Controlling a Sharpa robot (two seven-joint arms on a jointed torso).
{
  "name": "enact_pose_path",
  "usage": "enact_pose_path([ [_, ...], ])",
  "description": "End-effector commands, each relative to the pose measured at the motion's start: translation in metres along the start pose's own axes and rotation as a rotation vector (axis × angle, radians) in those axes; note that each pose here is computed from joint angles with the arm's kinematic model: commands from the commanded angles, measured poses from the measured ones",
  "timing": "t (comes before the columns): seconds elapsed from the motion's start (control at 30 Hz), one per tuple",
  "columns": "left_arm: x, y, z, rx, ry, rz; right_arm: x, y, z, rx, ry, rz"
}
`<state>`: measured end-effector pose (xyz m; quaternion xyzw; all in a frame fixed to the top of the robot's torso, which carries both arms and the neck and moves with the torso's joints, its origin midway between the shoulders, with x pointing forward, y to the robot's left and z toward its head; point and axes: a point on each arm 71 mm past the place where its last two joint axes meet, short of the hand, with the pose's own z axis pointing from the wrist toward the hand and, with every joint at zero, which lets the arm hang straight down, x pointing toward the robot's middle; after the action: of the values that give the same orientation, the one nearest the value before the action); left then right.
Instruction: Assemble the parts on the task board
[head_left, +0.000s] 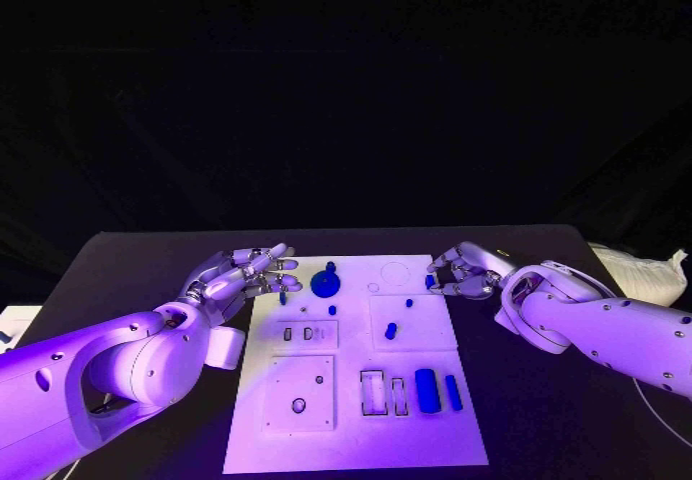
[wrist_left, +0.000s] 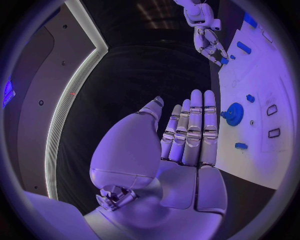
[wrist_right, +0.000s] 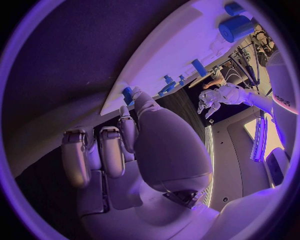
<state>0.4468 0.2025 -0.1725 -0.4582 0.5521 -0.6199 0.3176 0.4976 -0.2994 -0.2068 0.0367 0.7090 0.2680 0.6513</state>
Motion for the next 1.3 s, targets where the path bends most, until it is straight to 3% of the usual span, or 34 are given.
enact_pose_path([
  [0.03, 0.0026, -0.0003, 0.0003, 0.004, 0.021, -0.008, 0.0034, 0.0009, 0.0010, -0.009, 0.025, -0.009],
  [0.93, 0.0032, 0.0002, 0.0007, 0.000, 0.021, -0.008, 0.0096, 0.0014, 0.0056, -0.009, 0.047, -0.004],
  [1.17, 0.0031, 0.0001, 0.0006, 0.000, 0.020, -0.008, 0.0089, 0.0035, 0.0064, -0.015, 0.026, 0.003],
  [1.3, 0.0027, 0.0001, 0.0004, -0.001, 0.019, -0.007, 0.0060, 0.0063, 0.0072, -0.008, -0.025, 0.010],
])
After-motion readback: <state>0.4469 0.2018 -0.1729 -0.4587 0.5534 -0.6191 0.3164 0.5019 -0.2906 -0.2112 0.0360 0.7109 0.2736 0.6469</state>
